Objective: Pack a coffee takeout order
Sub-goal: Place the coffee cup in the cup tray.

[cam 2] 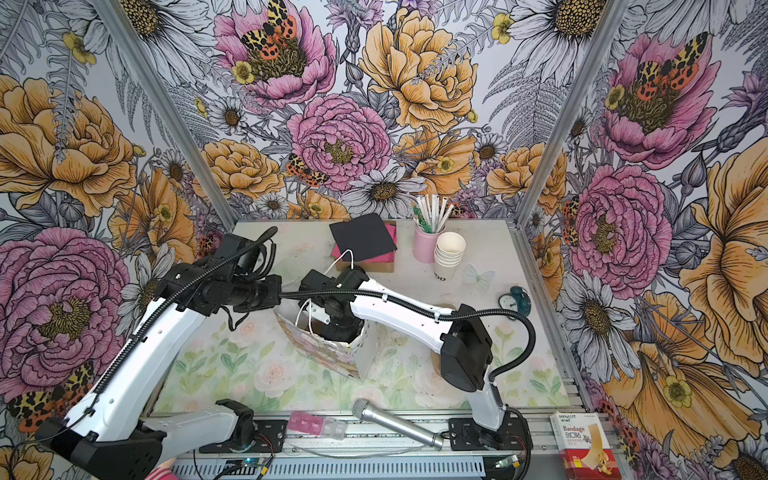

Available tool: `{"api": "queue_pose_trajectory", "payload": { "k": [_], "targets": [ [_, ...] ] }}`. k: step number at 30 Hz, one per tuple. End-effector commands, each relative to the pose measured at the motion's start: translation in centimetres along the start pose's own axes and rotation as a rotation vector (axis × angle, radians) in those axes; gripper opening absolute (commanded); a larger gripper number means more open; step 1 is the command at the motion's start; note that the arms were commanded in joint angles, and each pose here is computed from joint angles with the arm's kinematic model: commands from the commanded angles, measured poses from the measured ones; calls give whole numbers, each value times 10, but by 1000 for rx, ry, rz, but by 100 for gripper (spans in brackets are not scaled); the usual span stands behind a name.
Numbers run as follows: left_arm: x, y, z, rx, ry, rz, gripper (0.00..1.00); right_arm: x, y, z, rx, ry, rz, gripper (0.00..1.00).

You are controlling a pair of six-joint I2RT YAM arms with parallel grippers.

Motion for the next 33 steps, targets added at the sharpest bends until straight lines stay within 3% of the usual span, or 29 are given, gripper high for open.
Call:
{"api": "queue_pose_trajectory", "payload": {
  "k": [1, 33],
  "targets": [
    [-9, -5, -7, 21, -46, 21, 0, 7, 2, 13, -8, 58, -18, 88],
    [-9, -6, -8, 27, -44, 25, 0, -10, 3, -6, 7, -13, -13, 99]
  ]
}}
Point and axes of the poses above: each gripper's point midway between its finger pads, its own z axis out along the fingers, its own y axis along the line the jaws close on, x = y × z, the point moved 3 cm from there along -z, back along the fingers, and after that the axes turned 4 degrees about z, right-handed, at the moved point
